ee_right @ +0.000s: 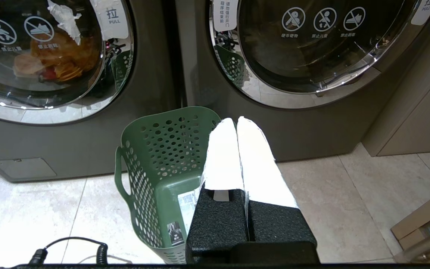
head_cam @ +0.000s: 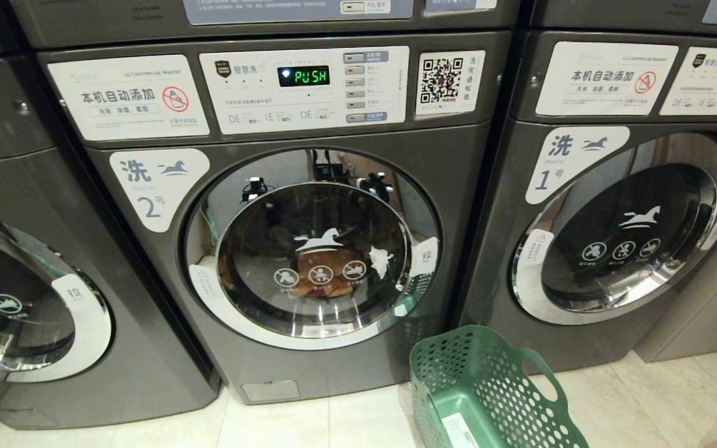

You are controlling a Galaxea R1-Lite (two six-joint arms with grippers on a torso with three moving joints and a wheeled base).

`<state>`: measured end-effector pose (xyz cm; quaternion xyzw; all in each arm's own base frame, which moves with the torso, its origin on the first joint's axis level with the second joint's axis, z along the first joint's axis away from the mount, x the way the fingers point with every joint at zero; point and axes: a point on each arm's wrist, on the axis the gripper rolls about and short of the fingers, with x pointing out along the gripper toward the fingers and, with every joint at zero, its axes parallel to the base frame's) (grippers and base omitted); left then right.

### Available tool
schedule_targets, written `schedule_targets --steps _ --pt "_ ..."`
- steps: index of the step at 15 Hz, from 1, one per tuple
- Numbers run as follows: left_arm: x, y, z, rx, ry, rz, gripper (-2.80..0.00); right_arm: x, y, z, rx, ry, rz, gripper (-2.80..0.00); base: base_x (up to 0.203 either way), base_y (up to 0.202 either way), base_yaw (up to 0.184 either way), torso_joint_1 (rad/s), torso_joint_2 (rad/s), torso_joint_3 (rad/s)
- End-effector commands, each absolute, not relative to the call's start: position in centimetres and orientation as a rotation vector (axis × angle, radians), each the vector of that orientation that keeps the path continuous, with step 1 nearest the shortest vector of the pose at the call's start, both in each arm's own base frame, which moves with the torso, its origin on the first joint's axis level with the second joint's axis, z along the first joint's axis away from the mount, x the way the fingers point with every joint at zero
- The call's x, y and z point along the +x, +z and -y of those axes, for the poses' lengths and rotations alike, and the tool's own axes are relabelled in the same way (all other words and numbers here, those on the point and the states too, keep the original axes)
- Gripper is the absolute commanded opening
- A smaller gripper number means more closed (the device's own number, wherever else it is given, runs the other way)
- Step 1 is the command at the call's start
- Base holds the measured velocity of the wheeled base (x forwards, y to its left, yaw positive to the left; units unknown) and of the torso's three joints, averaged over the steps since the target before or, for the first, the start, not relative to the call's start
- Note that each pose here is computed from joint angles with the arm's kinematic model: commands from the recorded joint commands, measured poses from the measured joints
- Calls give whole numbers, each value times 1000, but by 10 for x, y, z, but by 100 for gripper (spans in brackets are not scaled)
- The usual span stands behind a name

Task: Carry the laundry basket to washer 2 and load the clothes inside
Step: Press the washing machine switch

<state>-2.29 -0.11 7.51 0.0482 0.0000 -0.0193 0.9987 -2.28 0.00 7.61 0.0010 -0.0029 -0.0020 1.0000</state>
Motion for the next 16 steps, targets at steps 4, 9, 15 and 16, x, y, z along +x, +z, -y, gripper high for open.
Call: schedule_targets --steps 4,9,15,16 --pt "-23 75 1 95 -39 -3 -280 -23 76 0 -5 -3 5 -280 0 0 0 25 -106 -83" --pt "-23 75 1 95 -39 -3 -280 -23 76 0 -5 -3 5 -280 0 0 0 127 -420 -295" --pt "-23 75 1 95 -39 -3 -280 -23 76 0 -3 -3 5 -280 0 0 0 175 -476 -311" --pt "-23 75 1 95 -38 -1 -280 -23 76 0 -3 -3 5 -280 0 0 0 193 -501 -305"
